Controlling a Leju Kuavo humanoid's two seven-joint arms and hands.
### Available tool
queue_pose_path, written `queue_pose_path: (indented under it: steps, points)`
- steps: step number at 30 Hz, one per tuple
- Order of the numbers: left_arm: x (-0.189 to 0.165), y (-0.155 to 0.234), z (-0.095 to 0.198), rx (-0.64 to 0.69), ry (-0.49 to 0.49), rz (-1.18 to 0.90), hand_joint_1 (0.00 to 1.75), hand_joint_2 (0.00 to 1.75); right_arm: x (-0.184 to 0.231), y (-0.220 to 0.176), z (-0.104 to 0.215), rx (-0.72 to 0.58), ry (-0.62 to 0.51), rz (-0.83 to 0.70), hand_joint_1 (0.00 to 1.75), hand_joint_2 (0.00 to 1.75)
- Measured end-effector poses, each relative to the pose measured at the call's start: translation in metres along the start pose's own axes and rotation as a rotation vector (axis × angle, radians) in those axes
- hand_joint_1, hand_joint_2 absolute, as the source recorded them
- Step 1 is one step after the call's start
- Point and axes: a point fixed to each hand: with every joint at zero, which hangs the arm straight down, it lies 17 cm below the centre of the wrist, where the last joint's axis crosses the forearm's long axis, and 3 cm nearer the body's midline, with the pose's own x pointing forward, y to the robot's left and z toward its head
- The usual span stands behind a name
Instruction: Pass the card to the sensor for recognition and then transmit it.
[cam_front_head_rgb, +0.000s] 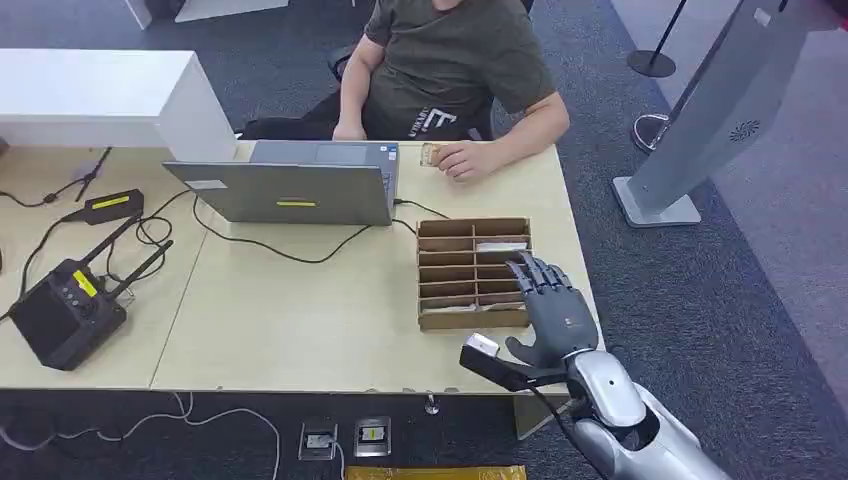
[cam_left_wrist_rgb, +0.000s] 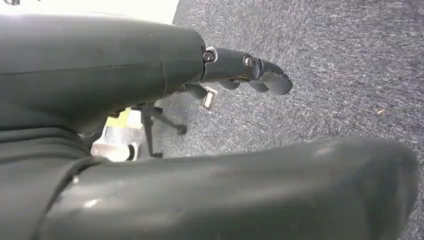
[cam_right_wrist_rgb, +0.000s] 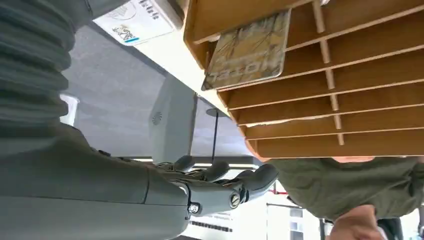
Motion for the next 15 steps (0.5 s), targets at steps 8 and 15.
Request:
queue_pose_path:
  steps: [8,15]
  points:
    - [0.0000,0.0008,-0.0001,0.004,0.000,0.001,0.00,0.00,-0.0009,0.0024,0.0000,0.006,-0.001,0.002,0.00,1.75]
    - [-0.0001,0.0032,-0.0005,0.017,0.002,0.010,0.00,0.00,0.0001,0.0018,-0.0089,0.004,-0.019,0.005,0.00,1.75]
